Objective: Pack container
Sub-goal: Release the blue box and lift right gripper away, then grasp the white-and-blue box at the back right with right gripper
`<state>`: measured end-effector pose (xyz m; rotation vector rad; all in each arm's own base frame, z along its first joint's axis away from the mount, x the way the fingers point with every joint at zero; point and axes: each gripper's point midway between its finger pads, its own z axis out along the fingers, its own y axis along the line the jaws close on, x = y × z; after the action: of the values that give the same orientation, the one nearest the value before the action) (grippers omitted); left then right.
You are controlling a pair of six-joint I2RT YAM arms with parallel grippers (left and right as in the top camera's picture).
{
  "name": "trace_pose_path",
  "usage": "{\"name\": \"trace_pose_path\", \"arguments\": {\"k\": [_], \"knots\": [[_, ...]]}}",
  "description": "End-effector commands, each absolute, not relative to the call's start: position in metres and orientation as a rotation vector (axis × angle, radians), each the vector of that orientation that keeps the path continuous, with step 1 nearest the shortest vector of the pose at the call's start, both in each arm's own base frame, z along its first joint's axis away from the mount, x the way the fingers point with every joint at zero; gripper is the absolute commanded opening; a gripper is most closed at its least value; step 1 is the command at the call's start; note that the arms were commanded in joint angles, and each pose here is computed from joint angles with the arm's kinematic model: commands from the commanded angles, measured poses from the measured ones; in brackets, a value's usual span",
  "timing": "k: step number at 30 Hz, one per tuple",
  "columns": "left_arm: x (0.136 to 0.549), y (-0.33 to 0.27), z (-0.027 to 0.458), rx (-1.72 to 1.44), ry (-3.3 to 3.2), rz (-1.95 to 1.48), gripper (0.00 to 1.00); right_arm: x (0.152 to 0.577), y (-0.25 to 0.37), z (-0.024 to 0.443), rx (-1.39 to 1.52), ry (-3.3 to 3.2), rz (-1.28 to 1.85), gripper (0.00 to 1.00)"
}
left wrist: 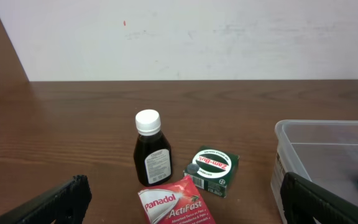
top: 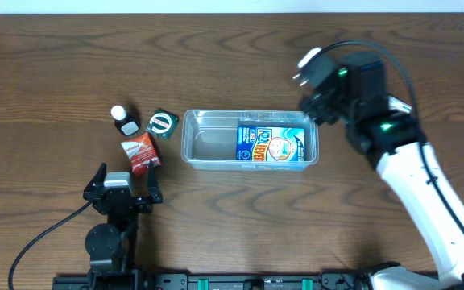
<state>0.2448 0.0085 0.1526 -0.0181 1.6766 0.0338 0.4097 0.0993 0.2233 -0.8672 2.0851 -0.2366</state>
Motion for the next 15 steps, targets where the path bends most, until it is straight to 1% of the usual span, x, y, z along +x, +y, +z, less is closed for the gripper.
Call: {"name": "trace_pose_path", "arguments": {"k": [1,5,9,15], "knots": [[0.244,0.009,0.137,-0.016,1.724,0.033,0.98,0.422,0.066,0.212,-0.720,2.163,-0.162,0.99],[0.244,0.009,0.137,-0.016,1.723,0.033,0.98,0.444,0.031,0.199,-0.653,2.162,-0.094,0.99],[0.244,0.009,0.137,-0.016,1.724,0.033,0.98,0.466,-0.011,0.177,-0.654,2.156,-0.143,0.99],[0.244,0.009,0.137,-0.016,1.723,0.033,0.98,0.474,-0.056,0.138,-0.755,2.196,-0.253,0.99]]}}
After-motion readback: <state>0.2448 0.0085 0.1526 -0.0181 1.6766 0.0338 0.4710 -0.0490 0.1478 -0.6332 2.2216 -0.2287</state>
